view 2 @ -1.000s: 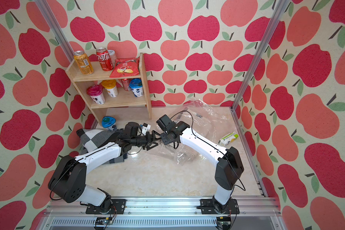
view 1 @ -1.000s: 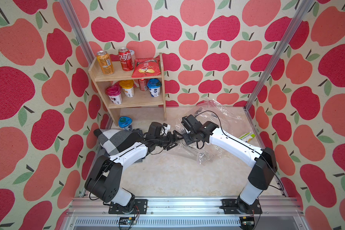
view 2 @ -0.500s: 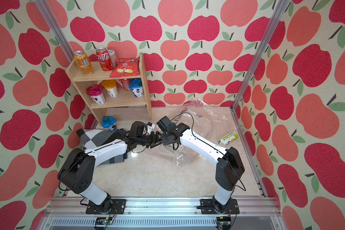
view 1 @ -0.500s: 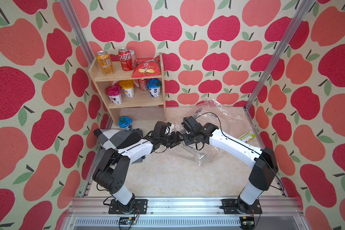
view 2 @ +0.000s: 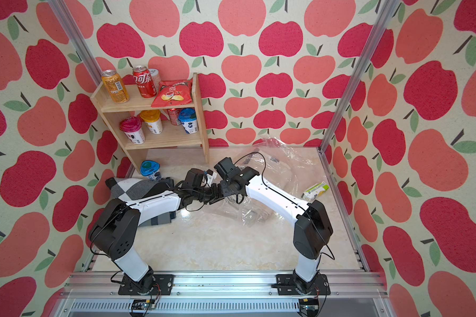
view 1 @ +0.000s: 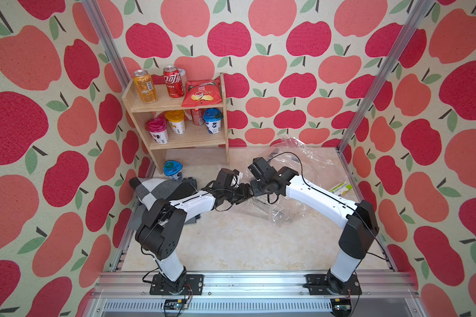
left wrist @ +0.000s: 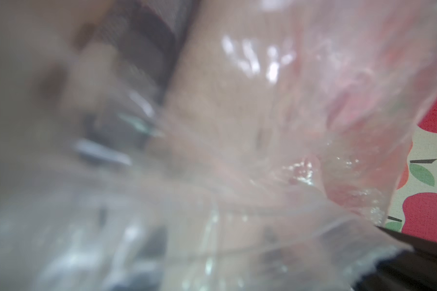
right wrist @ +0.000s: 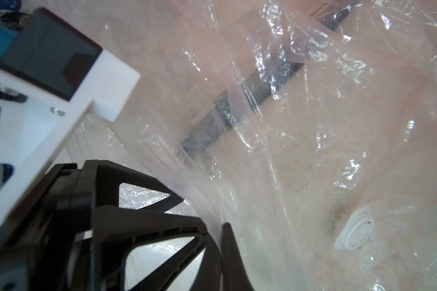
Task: Take the scarf out of the vacuum bag
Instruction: Take out the scarf from the vacuum bag, then place the scarf in the vacuum bag, then take out the scarf from the vacuum bag.
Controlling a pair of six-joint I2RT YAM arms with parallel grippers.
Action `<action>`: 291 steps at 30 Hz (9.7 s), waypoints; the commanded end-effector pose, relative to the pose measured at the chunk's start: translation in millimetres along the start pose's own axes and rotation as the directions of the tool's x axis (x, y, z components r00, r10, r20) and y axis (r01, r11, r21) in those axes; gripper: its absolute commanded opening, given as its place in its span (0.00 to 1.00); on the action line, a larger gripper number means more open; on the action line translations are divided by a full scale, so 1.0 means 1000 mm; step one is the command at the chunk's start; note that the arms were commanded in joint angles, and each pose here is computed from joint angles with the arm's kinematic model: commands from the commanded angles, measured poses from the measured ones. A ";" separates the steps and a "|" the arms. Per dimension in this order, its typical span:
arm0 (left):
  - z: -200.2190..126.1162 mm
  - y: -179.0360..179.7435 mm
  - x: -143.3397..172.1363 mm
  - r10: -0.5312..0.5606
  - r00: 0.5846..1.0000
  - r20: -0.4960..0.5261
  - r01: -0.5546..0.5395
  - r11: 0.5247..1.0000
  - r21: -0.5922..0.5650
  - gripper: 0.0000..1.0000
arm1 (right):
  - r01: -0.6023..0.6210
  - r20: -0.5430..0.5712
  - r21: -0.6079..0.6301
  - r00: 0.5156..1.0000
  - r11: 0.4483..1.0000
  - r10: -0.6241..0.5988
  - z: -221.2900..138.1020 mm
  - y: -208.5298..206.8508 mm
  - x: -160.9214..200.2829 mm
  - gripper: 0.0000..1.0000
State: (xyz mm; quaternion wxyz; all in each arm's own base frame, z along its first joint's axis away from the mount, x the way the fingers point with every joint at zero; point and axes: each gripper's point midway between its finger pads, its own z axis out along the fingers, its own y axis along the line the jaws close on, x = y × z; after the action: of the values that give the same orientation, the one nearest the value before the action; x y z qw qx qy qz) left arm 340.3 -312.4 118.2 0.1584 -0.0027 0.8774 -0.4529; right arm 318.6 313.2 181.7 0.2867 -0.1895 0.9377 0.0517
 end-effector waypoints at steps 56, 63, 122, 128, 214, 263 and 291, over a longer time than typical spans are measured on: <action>0.056 -0.018 0.002 0.268 0.960 -0.081 -0.257 0.958 0.127 0.52 | -0.098 -0.055 -0.012 0.994 0.995 0.097 0.013 -0.021 0.014 0.00; 0.061 -0.011 -0.010 0.242 0.969 -0.058 -0.238 0.969 0.060 0.14 | -0.098 -0.048 -0.007 0.994 0.995 0.098 0.010 -0.023 0.011 0.00; -0.185 -0.051 -0.080 0.277 0.948 0.154 -0.238 0.943 -0.231 0.00 | -0.225 -0.067 -0.127 0.974 0.966 0.218 0.043 -0.034 -0.046 0.00; -0.217 -0.036 -0.080 0.240 0.959 0.149 -0.189 0.937 -0.293 0.00 | -0.189 -0.082 -0.139 0.980 0.972 0.179 0.052 -0.019 -0.044 0.00; -0.385 0.030 -0.130 0.255 0.813 0.523 0.064 0.854 -0.516 0.97 | -0.163 -0.147 -0.141 0.979 0.976 0.142 0.066 -0.018 -0.028 0.00; -0.023 0.046 0.023 -0.053 0.976 0.211 0.066 0.996 -0.057 0.98 | -0.098 -0.126 -0.087 0.988 0.991 0.087 0.059 -0.017 0.021 0.00; 0.021 0.021 -0.002 -0.150 0.981 0.120 0.137 0.984 0.111 0.98 | -0.081 -0.246 -0.060 0.967 0.995 0.064 0.080 -0.013 0.050 0.00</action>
State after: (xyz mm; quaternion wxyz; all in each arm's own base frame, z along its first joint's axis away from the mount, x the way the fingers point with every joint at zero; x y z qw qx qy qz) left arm 344.4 -309.2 85.3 0.1891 -0.0913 0.8446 -0.4925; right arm 339.2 307.3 97.0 0.1918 -0.1725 0.9621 0.0883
